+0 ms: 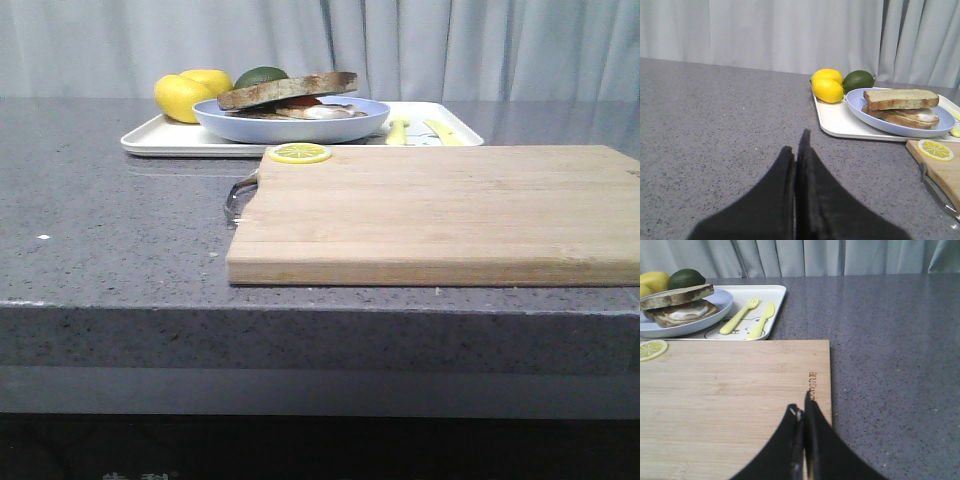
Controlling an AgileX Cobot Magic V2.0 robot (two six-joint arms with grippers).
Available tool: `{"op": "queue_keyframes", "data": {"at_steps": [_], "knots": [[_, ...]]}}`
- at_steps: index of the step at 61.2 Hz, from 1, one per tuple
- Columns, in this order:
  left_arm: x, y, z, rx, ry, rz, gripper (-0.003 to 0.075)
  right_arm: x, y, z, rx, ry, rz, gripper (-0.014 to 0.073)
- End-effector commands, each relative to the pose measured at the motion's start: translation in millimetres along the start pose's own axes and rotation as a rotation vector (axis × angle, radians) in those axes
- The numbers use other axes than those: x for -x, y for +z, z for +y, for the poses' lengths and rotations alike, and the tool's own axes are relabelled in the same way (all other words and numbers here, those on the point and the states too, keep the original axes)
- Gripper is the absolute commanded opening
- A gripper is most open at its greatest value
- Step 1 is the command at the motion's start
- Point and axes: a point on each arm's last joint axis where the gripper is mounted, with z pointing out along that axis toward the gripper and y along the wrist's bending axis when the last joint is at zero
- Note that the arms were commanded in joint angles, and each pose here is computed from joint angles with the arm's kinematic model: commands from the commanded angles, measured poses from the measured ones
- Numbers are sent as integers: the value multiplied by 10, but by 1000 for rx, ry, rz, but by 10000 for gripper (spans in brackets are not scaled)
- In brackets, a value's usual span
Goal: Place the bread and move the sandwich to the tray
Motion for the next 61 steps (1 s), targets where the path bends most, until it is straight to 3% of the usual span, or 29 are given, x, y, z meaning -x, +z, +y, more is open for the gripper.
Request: {"op": "queue_keyframes", "data": {"at_steps": [1,17,29,61], "knots": [[44,-68,4,-2,-10,-123,-20,169,-24,15,9,-2,-111,-61],[-512,-182,63,-3,-10,-142,-20,169,-24,15,9,-2,-111,-61],[-748,-128,98,7,-12,-131,-20,169,-24,15,9,-2,-111,-61],[-794,-116,105,9,-12,-124,-20,169,-24,15,9,-2,-112,-61]]}}
